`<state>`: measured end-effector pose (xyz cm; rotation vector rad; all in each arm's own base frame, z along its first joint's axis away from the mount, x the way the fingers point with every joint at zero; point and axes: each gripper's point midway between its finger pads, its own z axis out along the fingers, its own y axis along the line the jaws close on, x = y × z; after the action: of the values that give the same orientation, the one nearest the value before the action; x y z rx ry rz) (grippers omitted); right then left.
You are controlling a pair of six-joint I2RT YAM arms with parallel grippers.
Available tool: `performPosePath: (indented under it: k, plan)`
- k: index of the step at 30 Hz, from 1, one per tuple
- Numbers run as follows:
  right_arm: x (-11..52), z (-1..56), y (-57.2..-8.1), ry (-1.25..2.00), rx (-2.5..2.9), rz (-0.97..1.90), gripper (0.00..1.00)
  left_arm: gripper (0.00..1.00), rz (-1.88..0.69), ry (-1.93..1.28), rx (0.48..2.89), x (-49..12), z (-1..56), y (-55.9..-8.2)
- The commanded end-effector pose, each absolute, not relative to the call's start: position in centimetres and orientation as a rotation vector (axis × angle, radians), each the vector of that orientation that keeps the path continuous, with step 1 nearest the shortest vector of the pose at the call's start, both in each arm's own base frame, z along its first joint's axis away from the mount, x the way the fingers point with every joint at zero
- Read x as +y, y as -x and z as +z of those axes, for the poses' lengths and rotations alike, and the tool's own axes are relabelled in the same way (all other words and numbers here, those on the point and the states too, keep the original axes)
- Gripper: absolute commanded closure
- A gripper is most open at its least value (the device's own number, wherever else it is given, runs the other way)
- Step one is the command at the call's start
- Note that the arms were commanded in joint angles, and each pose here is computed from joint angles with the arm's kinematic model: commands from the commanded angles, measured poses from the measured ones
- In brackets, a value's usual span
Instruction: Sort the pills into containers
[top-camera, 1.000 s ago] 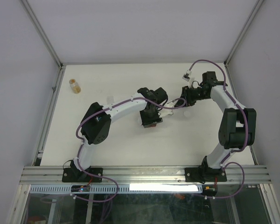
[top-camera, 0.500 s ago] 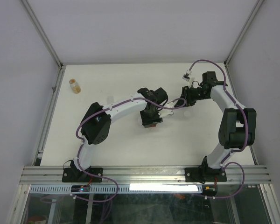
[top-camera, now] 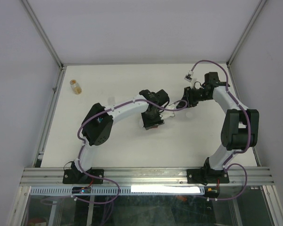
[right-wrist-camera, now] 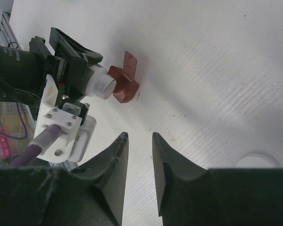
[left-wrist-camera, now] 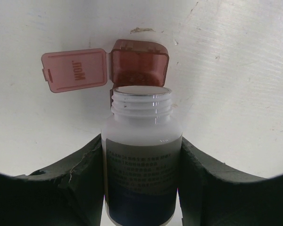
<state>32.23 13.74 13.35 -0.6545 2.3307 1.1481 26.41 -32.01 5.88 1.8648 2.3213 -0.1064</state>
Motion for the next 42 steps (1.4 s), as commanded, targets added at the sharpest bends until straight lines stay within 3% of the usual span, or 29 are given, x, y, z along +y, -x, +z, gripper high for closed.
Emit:
performPosePath:
  k: [1,5,8,11,13,16,19,22,25,32,35,42]
  plan:
    - [13.5,15.7,-33.0,0.678,2.259,1.107,0.7,1.0,-0.116,-1.781,2.36,-31.0,6.8,-27.9]
    - [13.5,15.8,-33.2,0.674,2.254,1.098,0.7,1.0,-0.174,-1.834,2.224,-33.7,8.1,-26.6]
    - [13.4,15.6,-33.1,0.673,2.258,1.099,0.7,1.0,-0.141,-1.788,2.35,-32.2,7.7,-27.1]
    - [13.4,15.7,-33.2,0.672,2.258,1.1,0.7,1.0,-0.15,-1.818,2.241,-33.0,7.9,-26.9]
    - [13.4,15.7,-33.1,0.675,2.258,1.1,0.7,1.0,-0.112,-1.777,2.358,-31.7,7.5,-27.2]
    - [13.4,15.8,-33.3,0.669,2.254,1.095,0.7,1.0,-0.181,-1.824,2.193,-33.8,8.7,-26.4]
    - [13.3,15.8,-33.1,0.672,2.256,1.095,0.7,1.0,-0.125,-1.767,2.386,-31.2,7.4,-27.4]
    - [13.3,15.9,-33.2,0.667,2.254,1.093,0.7,1.0,-0.191,-1.812,2.258,-33.1,8.2,-26.9]
    - [13.3,15.9,-33.1,0.666,2.257,1.093,0.69,1.0,-0.164,-1.787,2.347,-32.3,8.0,-27.2]
    - [13.3,15.8,-33.3,0.668,2.255,1.09,0.69,1.0,-0.163,-1.819,2.223,-33.2,8.6,-27.1]
    - [13.3,15.8,-33.2,0.669,2.256,1.091,0.69,1.0,-0.148,-1.775,2.364,-31.8,7.8,-27.6]
    - [13.3,15.7,-33.3,0.664,2.255,1.086,0.69,1.0,-0.179,-1.825,2.264,-33.7,8.8,-26.6]
